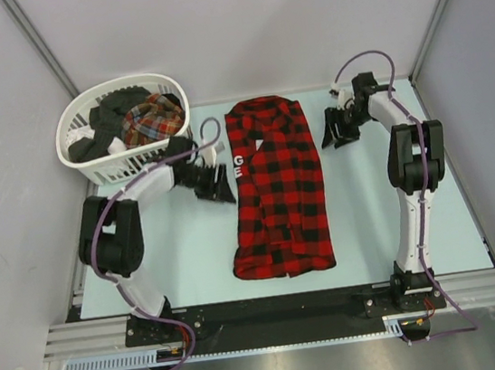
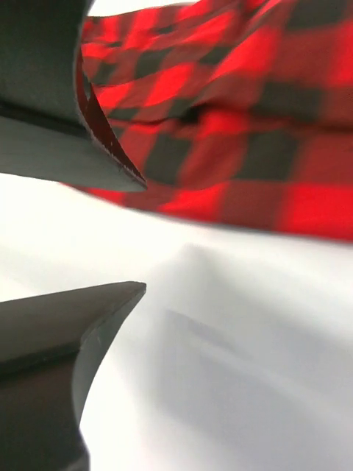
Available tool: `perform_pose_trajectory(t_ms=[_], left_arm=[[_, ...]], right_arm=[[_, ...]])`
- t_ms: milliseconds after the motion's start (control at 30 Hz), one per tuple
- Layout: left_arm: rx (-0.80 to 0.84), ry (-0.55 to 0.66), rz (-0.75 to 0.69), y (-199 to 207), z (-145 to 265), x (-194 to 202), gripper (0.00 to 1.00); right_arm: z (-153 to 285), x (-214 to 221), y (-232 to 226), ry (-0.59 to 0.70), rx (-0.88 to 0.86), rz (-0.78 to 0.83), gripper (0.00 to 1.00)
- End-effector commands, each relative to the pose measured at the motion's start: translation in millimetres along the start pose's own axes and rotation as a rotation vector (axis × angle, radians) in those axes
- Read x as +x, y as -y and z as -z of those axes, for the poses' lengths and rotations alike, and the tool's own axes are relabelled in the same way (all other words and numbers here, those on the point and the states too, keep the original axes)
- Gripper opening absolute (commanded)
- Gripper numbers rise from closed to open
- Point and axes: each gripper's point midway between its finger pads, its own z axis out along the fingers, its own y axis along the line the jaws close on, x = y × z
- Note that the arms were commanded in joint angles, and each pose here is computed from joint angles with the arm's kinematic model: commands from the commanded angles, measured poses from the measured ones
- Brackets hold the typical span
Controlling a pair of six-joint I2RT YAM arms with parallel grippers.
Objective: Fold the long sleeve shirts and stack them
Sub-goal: Fold the shirt
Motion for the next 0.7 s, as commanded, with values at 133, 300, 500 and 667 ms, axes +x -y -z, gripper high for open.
perform_pose_trajectory(t_ms=[133,300,500,667], left_arm=[[-0.313,0.204,-0.119,-47,-30,-132,0.54],[-0.442,0.284,-0.136,-68,-39,-174,0.47],[-0.508,0.305,-0.119,-89,-48,-191,0.4],[-0.557,0.302,-0.077,-111,-50,-194,0.4]], right_arm=[[-17,-83,3,0.257,0.01,-0.011,0.5],[-30,-104,1,0.336,0.064,-0.001,0.5],[-58,-106,4,0.341,0.112,-0.06,0.51],[-78,-100,7,0.318,0.114,-0.097,0.5]])
